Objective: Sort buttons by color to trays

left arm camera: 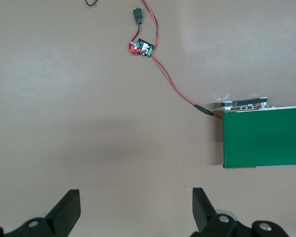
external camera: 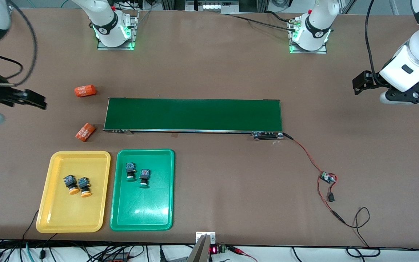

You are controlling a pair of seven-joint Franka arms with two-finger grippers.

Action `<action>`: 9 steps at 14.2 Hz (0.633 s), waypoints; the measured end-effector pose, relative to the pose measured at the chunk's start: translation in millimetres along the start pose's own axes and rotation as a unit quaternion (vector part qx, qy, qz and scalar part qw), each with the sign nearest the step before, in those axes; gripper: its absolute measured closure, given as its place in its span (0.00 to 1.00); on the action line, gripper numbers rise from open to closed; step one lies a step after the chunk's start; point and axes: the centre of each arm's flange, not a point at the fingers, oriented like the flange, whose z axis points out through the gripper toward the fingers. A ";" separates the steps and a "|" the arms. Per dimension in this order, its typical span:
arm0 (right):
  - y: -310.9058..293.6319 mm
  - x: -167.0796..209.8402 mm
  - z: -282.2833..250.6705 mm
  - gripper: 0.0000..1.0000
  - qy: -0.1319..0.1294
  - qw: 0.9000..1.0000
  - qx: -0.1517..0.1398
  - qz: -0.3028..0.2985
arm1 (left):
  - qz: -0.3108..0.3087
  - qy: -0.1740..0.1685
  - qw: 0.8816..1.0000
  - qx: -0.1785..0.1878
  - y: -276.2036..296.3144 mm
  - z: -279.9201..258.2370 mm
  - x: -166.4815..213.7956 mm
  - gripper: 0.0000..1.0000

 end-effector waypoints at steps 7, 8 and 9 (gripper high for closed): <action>19.0 -5.7 -1.1 0.00 -0.007 1.000 0.001 -0.020 | 0.000 0.000 1.000 0.000 0.0 0.0 0.0 0.00; 19.1 -6.5 -2.6 0.00 0.000 1.000 0.002 -0.022 | 0.000 -0.001 1.000 0.000 0.0 0.1 -0.1 0.00; 19.6 -8.3 -2.1 0.00 0.009 1.000 0.004 -0.023 | 0.000 -0.001 1.000 0.000 0.0 0.2 -0.3 0.00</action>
